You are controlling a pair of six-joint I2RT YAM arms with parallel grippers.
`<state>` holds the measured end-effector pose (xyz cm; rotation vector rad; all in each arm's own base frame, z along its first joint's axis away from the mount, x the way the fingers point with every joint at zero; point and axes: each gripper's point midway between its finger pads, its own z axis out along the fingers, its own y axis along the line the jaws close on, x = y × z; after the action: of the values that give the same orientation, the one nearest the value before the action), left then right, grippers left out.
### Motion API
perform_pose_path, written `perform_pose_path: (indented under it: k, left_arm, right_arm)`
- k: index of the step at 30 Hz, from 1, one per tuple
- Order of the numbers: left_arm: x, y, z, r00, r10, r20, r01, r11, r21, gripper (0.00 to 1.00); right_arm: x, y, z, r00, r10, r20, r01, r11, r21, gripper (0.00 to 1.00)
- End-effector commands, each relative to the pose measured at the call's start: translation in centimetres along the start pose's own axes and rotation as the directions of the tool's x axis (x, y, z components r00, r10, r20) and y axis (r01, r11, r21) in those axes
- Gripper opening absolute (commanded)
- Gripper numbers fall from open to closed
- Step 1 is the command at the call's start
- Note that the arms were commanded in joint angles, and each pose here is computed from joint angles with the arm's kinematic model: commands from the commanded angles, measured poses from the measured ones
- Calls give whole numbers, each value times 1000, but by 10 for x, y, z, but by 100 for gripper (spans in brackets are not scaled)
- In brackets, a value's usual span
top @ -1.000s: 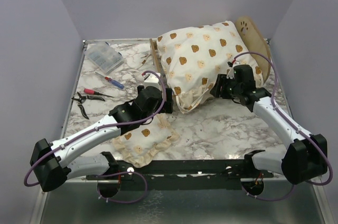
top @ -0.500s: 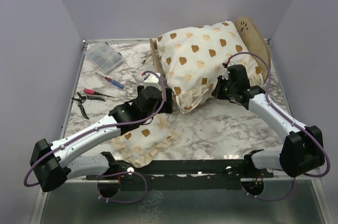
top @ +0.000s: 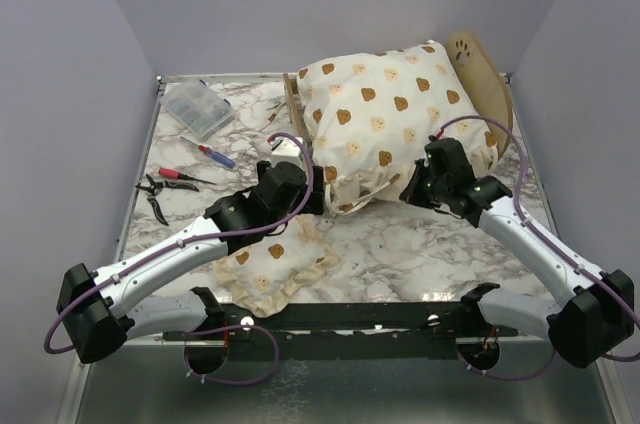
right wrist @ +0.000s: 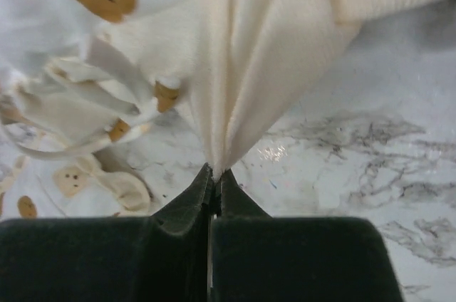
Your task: Set up the pet bed
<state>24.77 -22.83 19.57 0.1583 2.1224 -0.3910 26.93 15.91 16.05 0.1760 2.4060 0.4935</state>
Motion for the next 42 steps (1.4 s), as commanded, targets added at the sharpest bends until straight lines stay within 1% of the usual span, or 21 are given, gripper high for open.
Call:
perform_pose_path:
  k: [1,2,3,4,5,6,8,11,13,17,21,27,32,34,35,36,38,40,41,42]
  left_arm:
    - [-7,6,-6,1000,30,9,-30,999,-37,92]
    - [-7,7,-6,999,33,8,-33,999,-38,92]
    - [-7,7,-7,999,35,7,-35,999,-40,92]
    - [-8,7,-8,999,38,7,-37,998,-41,92]
    - [-9,7,-8,999,40,8,-40,998,-41,92]
    - [-9,8,-9,999,43,9,-43,998,-43,92]
    - [-11,8,-10,999,50,12,-49,998,-45,92]
    - [-11,8,-11,998,55,10,-55,998,-40,92]
    - [-11,8,-11,998,58,9,-57,998,-36,92]
    - [-12,6,-14,998,55,9,-55,998,-19,92]
    - [-13,3,-16,999,46,10,-46,999,-3,92]
    - [-9,-2,-12,998,55,-9,-55,998,12,92]
    - [-7,-2,-10,998,61,-12,-61,998,14,92]
    - [-6,-2,-9,998,61,-11,-61,998,14,92]
    - [-7,-2,-10,998,61,-10,-61,998,15,92]
    - [-7,-2,-10,998,61,-9,-61,998,14,92]
    - [-8,-2,-11,998,62,-6,-62,998,15,92]
    - [-11,-1,-13,998,62,0,-62,998,16,92]
    - [-12,-1,-14,998,62,4,-62,998,14,92]
    - [-13,1,-15,998,65,9,-65,998,7,92]
  right_arm:
    - [46,-22,12,990,67,-126,-58,995,76,1]
    - [43,-20,9,991,56,-121,-48,996,71,4]
    - [36,-18,4,994,37,-103,-30,998,61,12]
    - [28,-21,-2,997,25,-69,-19,997,81,24]
    - [17,-27,-8,1000,6,-25,-3,992,124,35]
    - [6,-36,-14,999,-24,25,19,985,173,42]
    - [-13,-60,-26,991,-83,105,47,951,305,53]
    - [-34,-78,-34,979,-118,164,47,923,381,61]
    - [-42,-88,-27,975,-98,200,13,922,387,62]
    - [-48,-114,-7,971,-31,237,-68,915,398,62]
    - [-54,-112,14,961,-58,269,-43,933,356,64]
    - [-64,-133,33,944,-83,318,-64,902,426,66]
    - [-68,-150,54,943,-88,320,-70,890,450,65]
    - [-69,-152,60,944,-101,315,-57,888,455,61]
    - [-69,-154,62,944,-103,312,-56,887,459,55]
    - [-69,-157,62,947,-102,304,-55,883,467,45]
    - [-71,-159,55,952,-98,289,-60,868,492,21]
    - [-79,-158,36,955,-96,280,-70,846,529,4]
    - [-83,-158,24,955,-99,279,-75,831,551,1]
    - [-86,-158,12,957,-104,271,-72,820,568,1]
